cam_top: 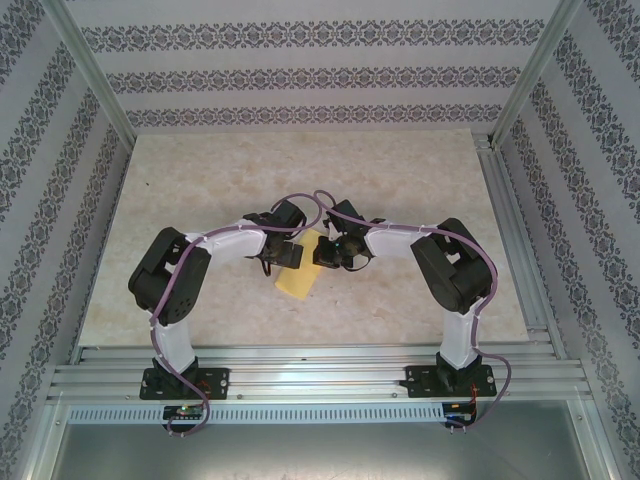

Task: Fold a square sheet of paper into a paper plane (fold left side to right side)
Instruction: First fold the square sheet of paper in half at the center of the table, then hold the square sheet of paper at the center of the table.

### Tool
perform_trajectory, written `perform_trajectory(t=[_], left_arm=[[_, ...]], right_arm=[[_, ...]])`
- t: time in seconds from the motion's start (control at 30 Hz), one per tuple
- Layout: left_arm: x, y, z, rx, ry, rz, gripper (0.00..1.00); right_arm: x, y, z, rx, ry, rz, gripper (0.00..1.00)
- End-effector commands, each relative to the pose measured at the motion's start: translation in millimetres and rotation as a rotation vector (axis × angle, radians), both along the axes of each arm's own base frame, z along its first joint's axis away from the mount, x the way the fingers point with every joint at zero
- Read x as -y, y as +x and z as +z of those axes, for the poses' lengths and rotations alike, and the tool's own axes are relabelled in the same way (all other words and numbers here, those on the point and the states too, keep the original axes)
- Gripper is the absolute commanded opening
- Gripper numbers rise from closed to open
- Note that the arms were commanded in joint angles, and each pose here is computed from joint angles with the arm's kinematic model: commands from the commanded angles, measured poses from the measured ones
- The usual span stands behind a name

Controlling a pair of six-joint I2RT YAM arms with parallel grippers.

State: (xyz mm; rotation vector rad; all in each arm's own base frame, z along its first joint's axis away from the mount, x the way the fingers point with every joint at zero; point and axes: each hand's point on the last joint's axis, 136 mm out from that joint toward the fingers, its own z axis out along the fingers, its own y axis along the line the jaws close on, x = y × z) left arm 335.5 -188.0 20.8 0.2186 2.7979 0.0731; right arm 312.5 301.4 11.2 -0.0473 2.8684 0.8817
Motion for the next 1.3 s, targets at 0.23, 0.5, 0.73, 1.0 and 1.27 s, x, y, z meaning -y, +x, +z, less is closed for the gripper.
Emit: perform_trajectory(t=[0.23,0.5,0.73,1.0,1.27], left_arm=[[-55,-24,-6,-0.059,0.198,0.030,0.97],[-68,-33,-4,-0.071,0.165,0.053,0.98],[-67,-30,31,-0.010,-0.005,0.090,0.99],[-3,-20,77,0.048,-0.440,0.029,0.89],[40,-19,44,-0.079,-0.591,0.005,0.45]], right_arm=[[43,-35,-54,-0.145,-0.222,-0.015,0.02],[42,-34,-54,-0.143,-0.218,-0.015,0.02],[41,-34,-53,-0.141,-0.212,-0.012,0.02],[39,-32,-51,-0.135,-0.205,-0.008,0.02],[37,-31,-50,-0.134,-0.203,-0.006,0.02]])
